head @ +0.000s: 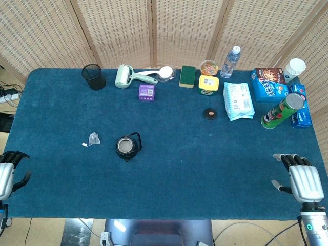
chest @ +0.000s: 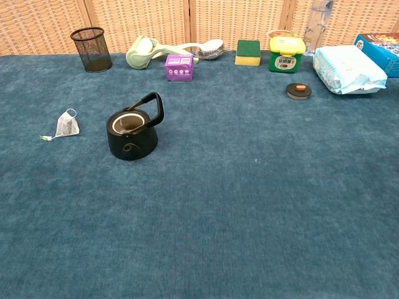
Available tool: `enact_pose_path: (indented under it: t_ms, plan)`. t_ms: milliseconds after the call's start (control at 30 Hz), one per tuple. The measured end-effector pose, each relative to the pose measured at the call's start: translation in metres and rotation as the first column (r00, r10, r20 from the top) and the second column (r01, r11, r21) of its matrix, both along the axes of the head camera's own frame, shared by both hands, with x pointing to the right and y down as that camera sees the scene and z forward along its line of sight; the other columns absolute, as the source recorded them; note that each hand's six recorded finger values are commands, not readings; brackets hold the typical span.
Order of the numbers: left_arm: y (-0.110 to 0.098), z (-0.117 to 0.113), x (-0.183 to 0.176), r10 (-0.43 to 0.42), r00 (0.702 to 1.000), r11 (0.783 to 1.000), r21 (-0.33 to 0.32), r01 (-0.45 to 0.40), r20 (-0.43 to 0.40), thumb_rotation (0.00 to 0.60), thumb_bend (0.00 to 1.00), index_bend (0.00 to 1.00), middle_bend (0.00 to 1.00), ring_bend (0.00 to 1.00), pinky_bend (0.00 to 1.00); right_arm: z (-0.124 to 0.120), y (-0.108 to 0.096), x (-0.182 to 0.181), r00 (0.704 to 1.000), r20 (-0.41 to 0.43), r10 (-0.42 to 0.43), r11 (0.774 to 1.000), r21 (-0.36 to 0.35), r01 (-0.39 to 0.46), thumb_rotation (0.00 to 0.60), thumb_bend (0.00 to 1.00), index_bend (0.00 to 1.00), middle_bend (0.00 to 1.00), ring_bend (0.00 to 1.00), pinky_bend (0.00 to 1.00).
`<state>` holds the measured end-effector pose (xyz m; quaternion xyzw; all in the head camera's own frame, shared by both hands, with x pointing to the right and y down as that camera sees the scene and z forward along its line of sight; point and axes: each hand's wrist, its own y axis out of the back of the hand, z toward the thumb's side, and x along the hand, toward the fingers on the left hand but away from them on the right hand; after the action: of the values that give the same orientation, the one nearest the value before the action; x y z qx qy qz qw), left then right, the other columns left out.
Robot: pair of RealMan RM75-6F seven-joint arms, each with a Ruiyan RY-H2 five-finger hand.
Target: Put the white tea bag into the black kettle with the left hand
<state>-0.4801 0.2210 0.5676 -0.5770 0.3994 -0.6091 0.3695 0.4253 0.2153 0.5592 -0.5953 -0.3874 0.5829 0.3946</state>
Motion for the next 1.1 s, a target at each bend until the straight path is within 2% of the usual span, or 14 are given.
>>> enact_pose_path:
  t_ms: [267,600,1100]
  plan:
    - [-0.002,0.002,0.002,0.005,1.0,1.0,-0.005,-0.005,-0.003,0.6,0.37,0.35,0.32,0.24,0.25,0.002,-0.001,0.0,1.0,0.002,0.003,1.0,-0.003,-0.003,0.6,0.1,0.29,0.37,0.31,0.34]
    - [-0.002,-0.008,0.0,0.005,1.0,1.0,0.022,-0.005,-0.003,0.6,0.37,0.35,0.32,0.24,0.25,-0.004,0.002,-0.001,1.0,0.011,0.002,1.0,0.015,-0.002,0.6,0.1,0.29,0.37,0.31,0.34]
    - [-0.013,-0.016,0.005,0.054,0.998,0.998,0.022,-0.054,0.014,0.6,0.37,0.35,0.32,0.24,0.26,-0.008,0.004,0.001,1.0,0.02,0.007,1.0,0.023,-0.007,0.6,0.1,0.29,0.37,0.31,0.34]
